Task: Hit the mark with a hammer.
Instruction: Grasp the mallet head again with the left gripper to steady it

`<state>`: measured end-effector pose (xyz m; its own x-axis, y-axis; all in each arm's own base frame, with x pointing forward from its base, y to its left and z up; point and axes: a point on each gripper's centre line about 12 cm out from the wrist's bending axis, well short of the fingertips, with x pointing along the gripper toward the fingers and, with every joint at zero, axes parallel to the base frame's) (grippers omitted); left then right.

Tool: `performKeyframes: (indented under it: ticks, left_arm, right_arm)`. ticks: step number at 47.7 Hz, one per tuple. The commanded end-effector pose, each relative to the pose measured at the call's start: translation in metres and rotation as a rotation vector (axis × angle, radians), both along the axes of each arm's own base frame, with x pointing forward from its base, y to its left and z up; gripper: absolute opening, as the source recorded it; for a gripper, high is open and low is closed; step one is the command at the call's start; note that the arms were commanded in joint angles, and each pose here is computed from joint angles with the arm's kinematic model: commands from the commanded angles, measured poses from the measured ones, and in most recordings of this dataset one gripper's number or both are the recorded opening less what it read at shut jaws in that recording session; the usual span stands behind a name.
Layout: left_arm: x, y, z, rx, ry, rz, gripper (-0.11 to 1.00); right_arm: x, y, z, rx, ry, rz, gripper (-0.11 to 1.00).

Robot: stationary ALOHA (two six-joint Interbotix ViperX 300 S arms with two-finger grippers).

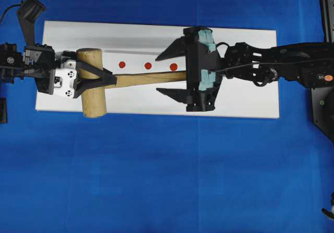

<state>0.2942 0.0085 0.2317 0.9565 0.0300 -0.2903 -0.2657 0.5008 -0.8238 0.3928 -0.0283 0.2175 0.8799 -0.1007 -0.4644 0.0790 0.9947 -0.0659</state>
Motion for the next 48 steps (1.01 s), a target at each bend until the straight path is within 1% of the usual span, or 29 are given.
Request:
performKeyframes:
  ticks: [1, 3, 6, 9, 10, 17, 28, 37, 39, 41, 46, 47, 48]
  left_arm:
    - [0.005, -0.0032, 0.0186, 0.003, -0.058, -0.012, 0.44]
    - [0.0048, -0.0031, 0.0191, 0.001, -0.06, -0.011, 0.44]
    - [0.0045, -0.0032, 0.0185, 0.003, -0.058, -0.012, 0.44]
    - [0.0047, -0.0031, 0.018, 0.0, -0.057, -0.011, 0.44]
    - [0.0045, -0.0032, 0.0185, 0.001, -0.058, -0.011, 0.44]
    - [0.0057, 0.0006, 0.017, 0.003, -0.044, 0.001, 0.44]
    - [0.0049, 0.0064, 0.0092, 0.0, 0.049, 0.019, 0.44]
    - [0.0046, 0.0063, 0.0127, 0.015, 0.042, 0.014, 0.44]
    - [0.004, 0.0063, 0.013, 0.015, 0.041, 0.014, 0.44]
    - [0.0031, 0.0063, 0.0118, 0.006, 0.046, 0.017, 0.44]
    - [0.0022, 0.0062, 0.0123, 0.015, 0.047, 0.014, 0.44]
    - [0.0022, 0.0062, 0.0123, 0.019, 0.047, 0.012, 0.46]
    - [0.0022, 0.0062, 0.0123, 0.021, 0.047, 0.012, 0.51]
  right_arm:
    - [0.0057, 0.0, 0.0154, -0.016, -0.044, 0.006, 0.52]
    - [0.006, 0.0, 0.016, -0.019, -0.045, 0.007, 0.39]
    - [0.006, 0.0, 0.016, -0.019, -0.045, 0.007, 0.22]
    - [0.0059, 0.0, 0.0166, -0.02, -0.047, 0.008, 0.09]
    - [0.006, 0.0, 0.016, -0.02, -0.045, 0.008, 0.07]
    - [0.0062, 0.0003, 0.0162, -0.017, -0.043, 0.009, 0.07]
    - [0.006, 0.0009, 0.0165, -0.015, -0.039, 0.014, 0.07]
    - [0.0064, 0.0028, 0.0169, -0.011, -0.039, 0.018, 0.07]
    - [0.0064, 0.0028, 0.0169, -0.011, -0.039, 0.018, 0.07]
    - [0.0064, 0.0027, 0.0171, -0.012, -0.041, 0.017, 0.07]
    - [0.0064, 0.0028, 0.0169, -0.01, -0.04, 0.017, 0.07]
    - [0.0065, 0.0028, 0.0163, -0.01, -0.038, 0.017, 0.07]
    - [0.0064, 0.0028, 0.0169, -0.01, -0.04, 0.017, 0.07]
